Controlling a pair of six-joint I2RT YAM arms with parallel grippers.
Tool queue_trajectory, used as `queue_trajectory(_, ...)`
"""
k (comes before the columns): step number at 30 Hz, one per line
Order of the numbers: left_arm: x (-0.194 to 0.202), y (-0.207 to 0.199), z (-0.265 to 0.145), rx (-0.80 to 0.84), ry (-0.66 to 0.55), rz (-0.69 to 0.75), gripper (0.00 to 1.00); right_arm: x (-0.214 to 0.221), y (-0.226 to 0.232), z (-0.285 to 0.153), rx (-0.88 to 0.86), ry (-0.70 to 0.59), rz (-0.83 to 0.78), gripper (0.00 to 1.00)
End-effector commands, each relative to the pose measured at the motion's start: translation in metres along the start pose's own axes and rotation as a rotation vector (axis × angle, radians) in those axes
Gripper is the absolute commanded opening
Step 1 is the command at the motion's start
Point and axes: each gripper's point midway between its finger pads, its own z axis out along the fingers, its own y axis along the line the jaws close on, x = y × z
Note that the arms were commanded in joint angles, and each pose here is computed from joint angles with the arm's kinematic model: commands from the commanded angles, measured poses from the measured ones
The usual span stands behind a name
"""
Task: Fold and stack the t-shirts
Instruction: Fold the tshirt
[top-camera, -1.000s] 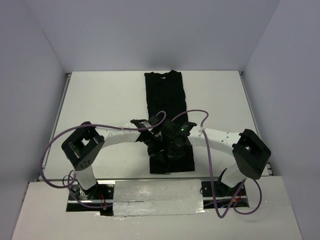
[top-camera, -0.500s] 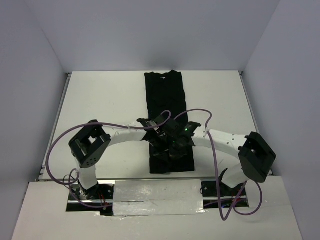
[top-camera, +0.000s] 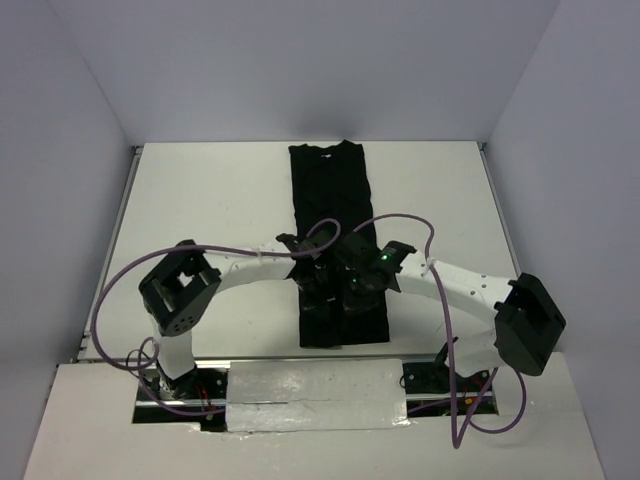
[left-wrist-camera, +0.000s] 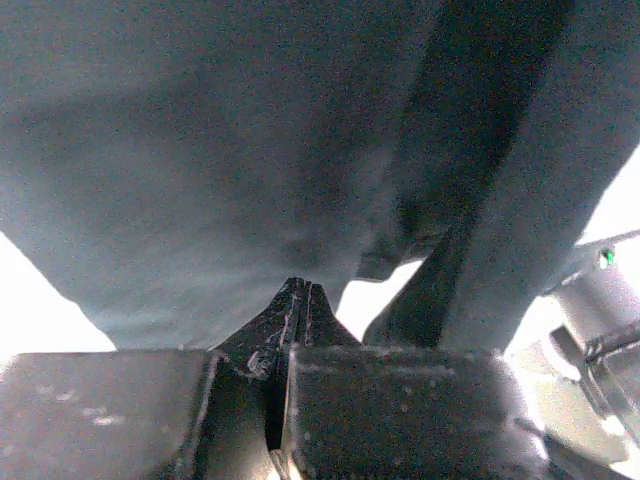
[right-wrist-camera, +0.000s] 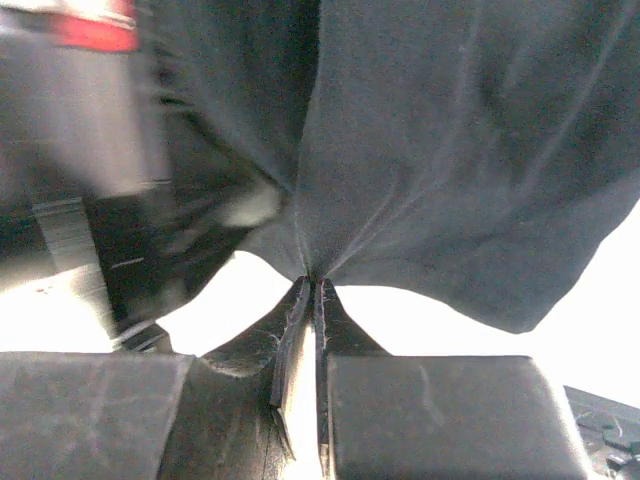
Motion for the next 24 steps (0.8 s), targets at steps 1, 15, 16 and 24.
queue_trajectory(1, -0.028, 0.008, -0.054, -0.072, -0.216, -0.078, 0.0, 0.001, 0.005, 0.007, -0.031, 0.022, -0.03, 0.11)
queue_trajectory(15, -0.058, 0.047, -0.1, -0.104, -0.366, -0.185, 0.0, 0.017, 0.021, 0.049, -0.063, 0.197, -0.123, 0.33)
queue_trajectory(16, -0.057, 0.049, -0.099, -0.107, -0.364, -0.183, 0.0, 0.018, 0.02, 0.05, -0.061, 0.2, -0.118, 0.48)
queue_trajectory(24, -0.069, 0.049, -0.097, -0.071, -0.366, -0.153, 0.0, -0.007, 0.071, 0.029, -0.292, 0.082, -0.11, 0.5)
